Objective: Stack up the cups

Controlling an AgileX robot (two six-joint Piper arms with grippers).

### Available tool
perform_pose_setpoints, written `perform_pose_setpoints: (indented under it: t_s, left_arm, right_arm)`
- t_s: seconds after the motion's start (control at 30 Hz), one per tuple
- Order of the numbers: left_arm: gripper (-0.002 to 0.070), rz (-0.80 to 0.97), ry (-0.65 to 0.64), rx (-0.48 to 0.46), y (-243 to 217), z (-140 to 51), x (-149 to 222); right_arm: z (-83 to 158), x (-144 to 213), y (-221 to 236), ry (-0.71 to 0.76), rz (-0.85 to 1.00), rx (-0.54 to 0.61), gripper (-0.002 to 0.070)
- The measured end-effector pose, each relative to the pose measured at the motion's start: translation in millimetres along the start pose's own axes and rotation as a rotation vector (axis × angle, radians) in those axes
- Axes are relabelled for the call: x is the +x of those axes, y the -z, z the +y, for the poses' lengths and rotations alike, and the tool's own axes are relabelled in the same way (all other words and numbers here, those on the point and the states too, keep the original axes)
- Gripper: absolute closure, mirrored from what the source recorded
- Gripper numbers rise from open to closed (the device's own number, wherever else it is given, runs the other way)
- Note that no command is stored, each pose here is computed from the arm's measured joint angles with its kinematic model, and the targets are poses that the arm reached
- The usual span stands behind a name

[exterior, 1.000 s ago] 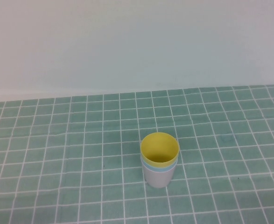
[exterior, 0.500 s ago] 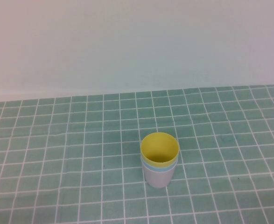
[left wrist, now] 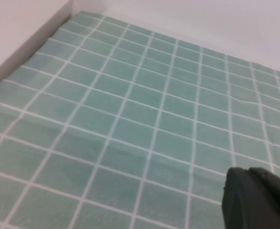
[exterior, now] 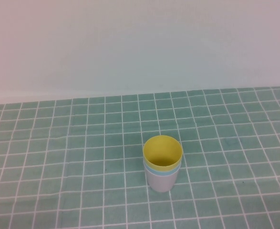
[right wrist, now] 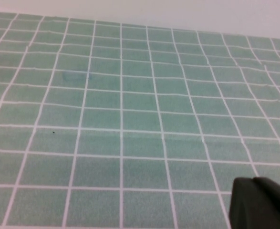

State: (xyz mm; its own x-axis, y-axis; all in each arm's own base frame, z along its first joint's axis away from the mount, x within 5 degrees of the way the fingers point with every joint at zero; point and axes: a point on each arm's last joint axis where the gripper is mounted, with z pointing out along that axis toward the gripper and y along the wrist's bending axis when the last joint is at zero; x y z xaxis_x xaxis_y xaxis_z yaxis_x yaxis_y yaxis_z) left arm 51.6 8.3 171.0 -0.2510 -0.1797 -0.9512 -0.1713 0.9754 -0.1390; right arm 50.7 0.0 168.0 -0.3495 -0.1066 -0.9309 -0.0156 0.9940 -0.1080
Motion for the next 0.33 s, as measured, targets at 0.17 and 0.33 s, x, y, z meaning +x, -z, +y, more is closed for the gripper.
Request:
perform_pose_setpoints:
  t_s: [0.17, 0.33]
  left_arm:
    - [0.0676, 0.015, -0.093, 0.086, 0.0, -4.2, 1.1]
    - [0.0676, 0.008, -0.269, 0.153, 0.3, -7.3, 1.4]
  right_arm:
    - [0.0, 0.0, 0.0, 0.0, 0.0, 0.0, 0.0678]
    - [0.0, -0.4, 0.2, 0.0, 0.0, 0.0, 0.0678]
